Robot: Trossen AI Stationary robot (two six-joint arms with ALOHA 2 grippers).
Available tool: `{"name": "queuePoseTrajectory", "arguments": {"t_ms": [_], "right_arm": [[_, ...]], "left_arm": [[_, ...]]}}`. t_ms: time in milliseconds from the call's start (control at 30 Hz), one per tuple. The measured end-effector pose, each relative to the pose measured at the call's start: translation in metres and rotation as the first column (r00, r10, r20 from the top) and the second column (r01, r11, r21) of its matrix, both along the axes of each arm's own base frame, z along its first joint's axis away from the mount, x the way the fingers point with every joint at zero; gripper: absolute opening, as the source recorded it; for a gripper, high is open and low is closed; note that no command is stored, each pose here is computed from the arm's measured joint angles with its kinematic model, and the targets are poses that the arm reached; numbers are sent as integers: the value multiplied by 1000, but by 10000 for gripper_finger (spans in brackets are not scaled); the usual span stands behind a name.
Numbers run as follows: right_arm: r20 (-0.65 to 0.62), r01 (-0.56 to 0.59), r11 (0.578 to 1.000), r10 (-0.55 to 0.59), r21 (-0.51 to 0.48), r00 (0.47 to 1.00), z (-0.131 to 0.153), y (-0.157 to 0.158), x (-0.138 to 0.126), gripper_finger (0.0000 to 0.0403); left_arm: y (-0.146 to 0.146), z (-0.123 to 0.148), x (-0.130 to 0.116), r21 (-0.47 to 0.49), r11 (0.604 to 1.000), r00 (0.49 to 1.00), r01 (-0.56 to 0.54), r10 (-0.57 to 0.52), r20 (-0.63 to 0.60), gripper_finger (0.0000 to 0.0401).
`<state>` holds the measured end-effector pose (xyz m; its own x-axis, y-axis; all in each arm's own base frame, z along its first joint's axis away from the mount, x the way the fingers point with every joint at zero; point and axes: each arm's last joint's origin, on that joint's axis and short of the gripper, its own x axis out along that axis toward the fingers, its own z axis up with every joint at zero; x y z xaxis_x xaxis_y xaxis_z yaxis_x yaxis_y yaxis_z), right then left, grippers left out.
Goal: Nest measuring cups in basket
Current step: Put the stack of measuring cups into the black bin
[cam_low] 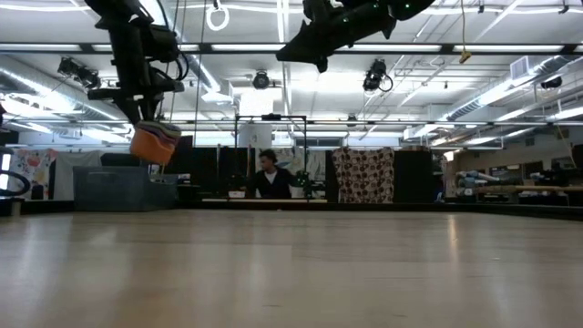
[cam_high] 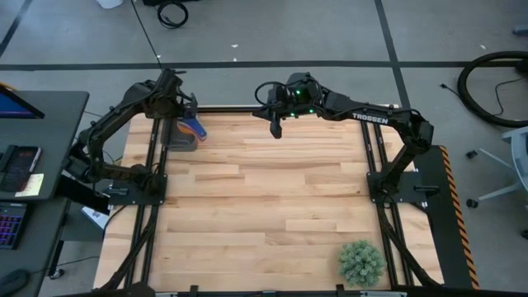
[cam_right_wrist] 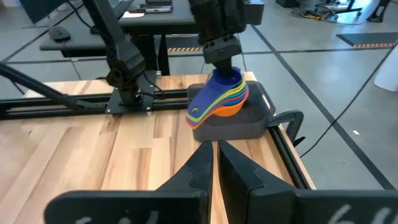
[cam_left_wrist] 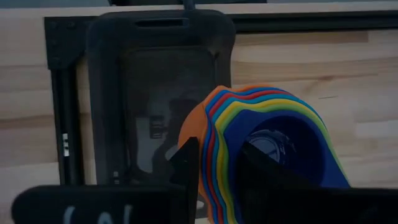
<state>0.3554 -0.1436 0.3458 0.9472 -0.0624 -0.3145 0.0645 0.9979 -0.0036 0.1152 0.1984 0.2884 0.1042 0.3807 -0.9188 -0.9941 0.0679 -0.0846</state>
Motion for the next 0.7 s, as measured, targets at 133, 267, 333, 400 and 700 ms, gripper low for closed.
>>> {"name": "queuePoseTrajectory", "arguments": {"t_ms": [133,267,333,400,700], "right_arm": [[-15,-6,1000,6,-1,1000,-1,0,0,29],[-26,-9,1000,9,-4,1000,-2,0,-1,29],[-29,-9,1000,9,-4,1000,-3,0,-1,29],[-28,-9,1000,8,-4,1000,-3,0,-1,29],[-30,-15,1000,15,-1,999,-3,0,-1,29]], "left_arm": [[2,2,-3,-5,1000,999,26,-25,44,81],[0,2,-4,-19,994,993,111,-110,48,81],[-1,2,-3,-21,985,983,173,-172,61,81],[-1,2,-3,-19,973,972,229,-227,51,81],[3,2,-10,-45,996,990,75,-69,120,81]]}}
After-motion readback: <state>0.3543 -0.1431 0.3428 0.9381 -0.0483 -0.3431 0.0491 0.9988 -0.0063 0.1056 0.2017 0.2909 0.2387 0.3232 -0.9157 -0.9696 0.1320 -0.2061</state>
